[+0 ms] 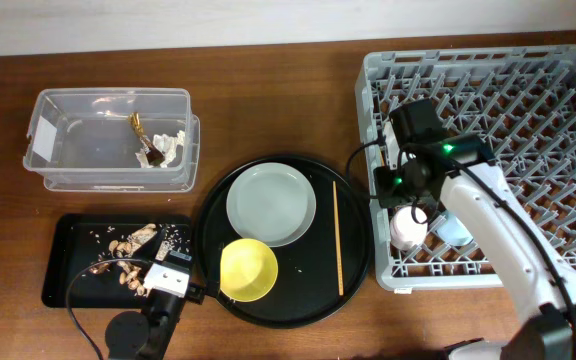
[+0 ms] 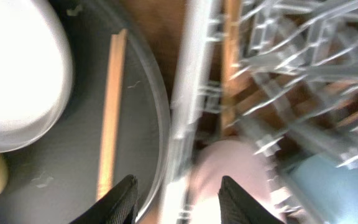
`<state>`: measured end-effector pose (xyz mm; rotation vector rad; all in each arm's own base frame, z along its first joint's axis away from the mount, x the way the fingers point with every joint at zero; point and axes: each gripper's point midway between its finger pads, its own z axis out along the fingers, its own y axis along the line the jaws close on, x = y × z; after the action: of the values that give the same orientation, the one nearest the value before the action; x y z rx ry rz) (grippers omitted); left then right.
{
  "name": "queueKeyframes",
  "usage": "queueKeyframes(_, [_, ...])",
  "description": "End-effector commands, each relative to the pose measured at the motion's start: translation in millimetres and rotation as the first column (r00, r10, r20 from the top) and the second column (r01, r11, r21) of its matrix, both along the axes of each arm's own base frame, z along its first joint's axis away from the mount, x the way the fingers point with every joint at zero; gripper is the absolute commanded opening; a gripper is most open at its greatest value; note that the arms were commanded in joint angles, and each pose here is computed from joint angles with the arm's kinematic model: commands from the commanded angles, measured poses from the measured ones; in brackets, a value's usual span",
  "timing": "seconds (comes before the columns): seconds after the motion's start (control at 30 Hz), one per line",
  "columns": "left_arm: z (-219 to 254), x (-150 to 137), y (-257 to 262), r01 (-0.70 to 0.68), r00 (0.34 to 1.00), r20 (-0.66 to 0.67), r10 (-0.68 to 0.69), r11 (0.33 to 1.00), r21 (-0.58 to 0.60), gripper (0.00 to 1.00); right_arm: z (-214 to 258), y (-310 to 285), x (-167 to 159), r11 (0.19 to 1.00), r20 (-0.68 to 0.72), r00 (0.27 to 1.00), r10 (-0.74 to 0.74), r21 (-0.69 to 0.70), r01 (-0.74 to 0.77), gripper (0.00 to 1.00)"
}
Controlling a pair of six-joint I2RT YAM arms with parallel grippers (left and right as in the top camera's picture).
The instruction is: Sort waste into correct bins and load items into the dishwasher rack
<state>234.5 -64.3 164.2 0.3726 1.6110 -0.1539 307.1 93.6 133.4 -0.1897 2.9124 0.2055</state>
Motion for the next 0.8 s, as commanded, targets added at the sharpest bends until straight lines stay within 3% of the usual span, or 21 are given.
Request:
queueKeyframes(0.0, [-2.9,0.0,-0.4,0.006,1.000,0.005,-0.006,1.000,0.014,0.99,11.8,52.9,-38.2,0.973,-0.101,0.988,0.118,0.210,-0.095,0.44])
queueKeyframes(0.13, [-2.9,0.0,-0.4,0.006,1.000,0.005,-0.006,1.000,0.014,0.99,-16.6,83.5,-79.3,0.968,-0.184,0.960,0.211,0.176,-0.179,0.44])
queueKeyframes(0.2, [-2.9,0.0,-0.4,0.006,1.000,0.005,-0.006,1.000,0.014,0.99,-32.2,84.0,-85.3,0.985,-0.189,0.969,0.159,0.095,-0.143,0.44])
queueKeyframes(0.3, [-2.9,0.0,-0.5,0.007,1.000,0.005,-0.007,1.000,0.014,0.99,-56.2,75.1,-80.7,1.000,-0.148,0.989,0.017,-0.016,-0.020,0.44])
queueKeyframes(0.63, [-2.9,0.0,-0.5,0.007,1.000,0.005,-0.007,1.000,0.014,1.00,-102.8,71.4,-79.6,0.999,-0.189,0.982,-0.020,-0.052,0.010,0.44])
queueKeyframes(0.77, [-2.9,0.0,-0.5,0.007,1.000,0.005,-0.007,1.000,0.014,1.00,-130.1,68.8,-83.2,0.996,-0.246,0.969,-0.030,-0.092,0.008,0.31])
